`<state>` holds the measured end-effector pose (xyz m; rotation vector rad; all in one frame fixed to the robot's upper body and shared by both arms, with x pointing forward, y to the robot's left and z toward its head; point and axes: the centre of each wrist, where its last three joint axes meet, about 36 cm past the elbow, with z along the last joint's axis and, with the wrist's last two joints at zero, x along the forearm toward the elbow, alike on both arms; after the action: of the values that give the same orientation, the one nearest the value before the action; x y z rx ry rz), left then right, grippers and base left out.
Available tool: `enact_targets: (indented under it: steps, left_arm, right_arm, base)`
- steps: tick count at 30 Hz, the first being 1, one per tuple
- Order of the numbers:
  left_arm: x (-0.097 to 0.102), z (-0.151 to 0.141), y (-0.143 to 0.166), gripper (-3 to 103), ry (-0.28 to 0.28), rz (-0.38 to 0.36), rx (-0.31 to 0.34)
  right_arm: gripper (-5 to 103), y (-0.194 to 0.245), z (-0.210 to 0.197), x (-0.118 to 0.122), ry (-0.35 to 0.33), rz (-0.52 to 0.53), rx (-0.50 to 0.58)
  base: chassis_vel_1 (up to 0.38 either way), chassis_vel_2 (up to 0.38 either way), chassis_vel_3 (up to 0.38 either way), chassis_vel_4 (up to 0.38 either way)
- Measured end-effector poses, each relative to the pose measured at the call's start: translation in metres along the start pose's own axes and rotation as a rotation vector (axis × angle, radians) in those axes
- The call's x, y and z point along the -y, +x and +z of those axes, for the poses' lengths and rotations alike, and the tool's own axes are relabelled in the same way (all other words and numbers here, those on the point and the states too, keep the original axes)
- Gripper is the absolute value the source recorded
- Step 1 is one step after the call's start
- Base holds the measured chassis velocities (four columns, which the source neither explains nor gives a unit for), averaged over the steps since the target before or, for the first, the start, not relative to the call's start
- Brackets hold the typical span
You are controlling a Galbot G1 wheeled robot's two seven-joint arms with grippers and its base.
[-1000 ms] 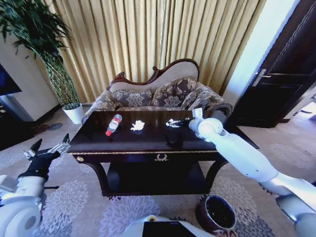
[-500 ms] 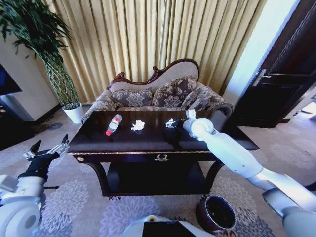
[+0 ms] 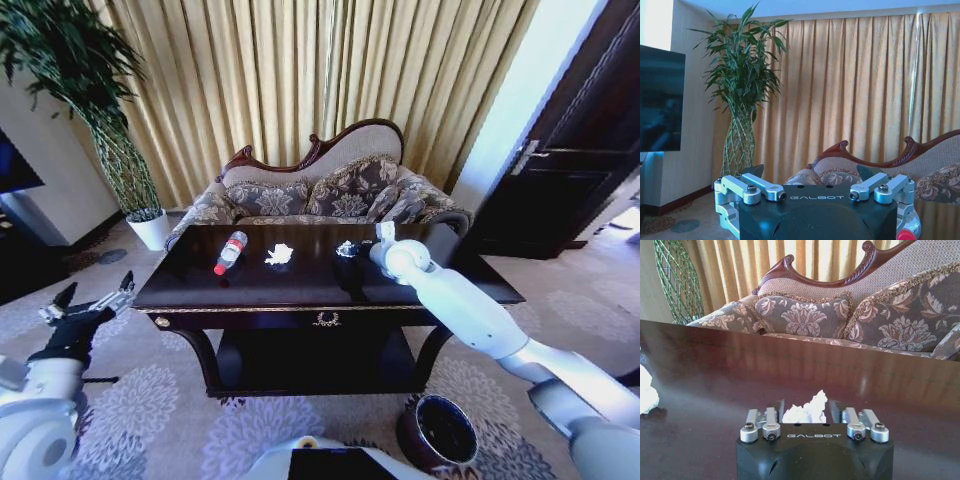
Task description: Move to the front of the table and place the trash on the table into the trash bin.
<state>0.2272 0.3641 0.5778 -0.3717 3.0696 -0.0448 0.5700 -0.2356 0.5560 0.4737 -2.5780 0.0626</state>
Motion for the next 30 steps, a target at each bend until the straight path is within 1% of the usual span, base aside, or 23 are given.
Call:
enact_targets:
  steps: [1, 2, 3, 4, 7, 9, 10, 11, 13, 14, 15, 30]
  left_arm:
    - [0.0, -0.001, 0.001, 100, -0.001, 0.001, 0.002]
    - [0.0, -0.001, 0.001, 100, -0.002, 0.001, 0.003]
    - [0.001, -0.002, 0.001, 100, -0.002, 0.001, 0.004]
    - [0.001, -0.002, 0.001, 100, -0.002, 0.001, 0.004]
    - [0.001, -0.002, 0.002, 100, 0.0, -0.001, 0.003]
    - [0.001, -0.001, 0.002, 100, 0.001, -0.002, 0.003]
    - [0.001, -0.001, 0.003, 100, 0.002, -0.002, 0.002]
    - [0.001, -0.001, 0.003, 100, 0.002, -0.002, 0.003]
    - [0.001, -0.001, 0.003, 100, 0.002, -0.002, 0.003]
    - [0.002, -0.002, 0.003, 100, 0.002, 0.0, 0.004]
    - [0.002, -0.002, 0.004, 100, 0.002, 0.001, 0.006]
    - [0.004, -0.003, 0.004, 100, 0.003, 0.007, 0.006]
  right_arm:
    - [47, 0.001, 0.0, 0.0, 0.002, 0.0, 0.001]
    - [47, 0.001, 0.0, 0.001, 0.002, 0.001, 0.002]
    - [41, 0.002, 0.0, 0.001, 0.003, 0.002, 0.003]
    - [41, 0.002, 0.0, 0.001, 0.003, 0.002, 0.003]
    - [25, 0.005, 0.001, 0.003, 0.002, 0.004, 0.007]
    - [25, 0.006, 0.001, 0.003, 0.002, 0.003, 0.008]
    - [14, 0.008, 0.002, 0.004, 0.002, 0.004, 0.009]
    - [9, 0.009, 0.003, 0.005, 0.001, 0.004, 0.01]
    - [9, 0.01, 0.003, 0.005, 0.001, 0.005, 0.01]
    - [4, 0.011, 0.004, 0.007, -0.001, 0.007, 0.01]
    - [2, 0.012, 0.005, 0.008, -0.002, 0.009, 0.011]
    - [0, 0.019, 0.008, 0.017, -0.014, 0.018, 0.019]
  base:
    - [0.0, 0.0, 0.0, 0.0]
    - [0.0, 0.0, 0.0, 0.0]
    - [0.0, 0.0, 0.0, 0.0]
    - [0.0, 0.0, 0.0, 0.0]
    - [0.0, 0.0, 0.0, 0.0]
    - [0.0, 0.0, 0.0, 0.0]
    - [0.0, 0.0, 0.0, 0.0]
    - [0.0, 0.0, 0.0, 0.0]
    - [0.0, 0.0, 0.0, 0.0]
    - [0.0, 0.0, 0.0, 0.0]
    - [0.0, 0.0, 0.0, 0.0]
    - [0.0, 0.0, 0.0, 0.0]
